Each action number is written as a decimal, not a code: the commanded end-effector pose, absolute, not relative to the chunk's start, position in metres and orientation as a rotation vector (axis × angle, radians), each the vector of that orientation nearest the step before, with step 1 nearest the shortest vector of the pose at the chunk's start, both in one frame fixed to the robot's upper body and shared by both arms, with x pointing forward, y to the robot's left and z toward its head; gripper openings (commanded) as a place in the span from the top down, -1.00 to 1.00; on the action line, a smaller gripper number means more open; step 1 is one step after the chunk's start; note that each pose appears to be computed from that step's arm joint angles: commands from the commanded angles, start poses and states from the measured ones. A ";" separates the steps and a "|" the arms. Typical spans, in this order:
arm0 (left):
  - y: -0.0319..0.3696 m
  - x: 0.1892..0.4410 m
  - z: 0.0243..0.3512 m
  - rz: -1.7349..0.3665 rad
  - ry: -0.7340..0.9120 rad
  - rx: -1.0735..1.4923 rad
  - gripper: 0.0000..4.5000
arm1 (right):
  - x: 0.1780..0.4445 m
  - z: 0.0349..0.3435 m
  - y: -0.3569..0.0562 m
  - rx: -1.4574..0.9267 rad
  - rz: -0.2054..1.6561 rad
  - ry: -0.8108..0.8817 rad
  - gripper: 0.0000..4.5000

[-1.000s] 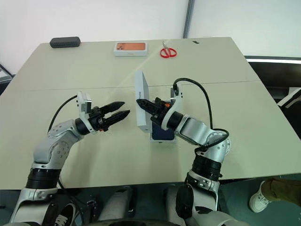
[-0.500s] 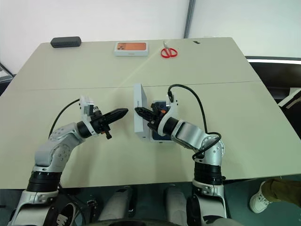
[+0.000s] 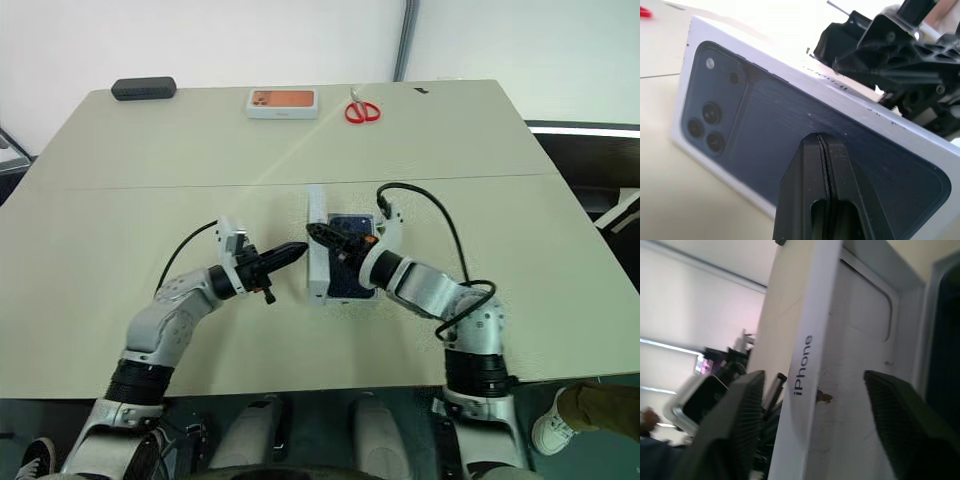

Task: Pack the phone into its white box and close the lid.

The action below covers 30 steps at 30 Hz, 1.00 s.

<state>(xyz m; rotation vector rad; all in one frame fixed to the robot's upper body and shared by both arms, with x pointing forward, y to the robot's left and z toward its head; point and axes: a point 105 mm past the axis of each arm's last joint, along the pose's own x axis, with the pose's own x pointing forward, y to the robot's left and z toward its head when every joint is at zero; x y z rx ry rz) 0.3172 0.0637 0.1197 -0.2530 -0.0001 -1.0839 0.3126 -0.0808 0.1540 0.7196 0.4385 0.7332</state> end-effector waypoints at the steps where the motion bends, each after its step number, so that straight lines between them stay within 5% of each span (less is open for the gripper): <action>1: 0.048 0.319 0.128 -1.113 -0.047 -0.237 1.00 | 0.326 0.183 -0.112 0.472 0.710 0.191 -0.56; 5: 0.040 0.323 0.127 -1.115 -0.049 -0.236 1.00 | 0.341 0.195 -0.139 0.378 0.628 0.056 -0.56; 9: 0.036 0.323 0.124 -1.134 -0.031 -0.226 1.00 | 0.344 0.181 -0.150 -0.226 0.592 -0.046 -0.56; 19: 0.080 0.331 0.120 -1.033 0.022 -0.134 1.00 | 0.336 0.154 -0.150 -0.550 0.709 -0.064 -0.56; 22: 0.094 0.335 0.123 -0.980 0.027 -0.139 1.00 | 0.336 0.149 -0.155 -0.574 0.711 -0.053 -0.18; 27: 0.093 0.334 0.111 -0.968 0.087 -0.137 1.00 | 0.340 0.147 -0.161 -0.578 0.678 -0.045 0.94; 30: 0.087 0.333 0.103 -0.969 0.130 -0.141 1.00 | 0.337 0.144 -0.157 -0.573 0.701 -0.040 0.99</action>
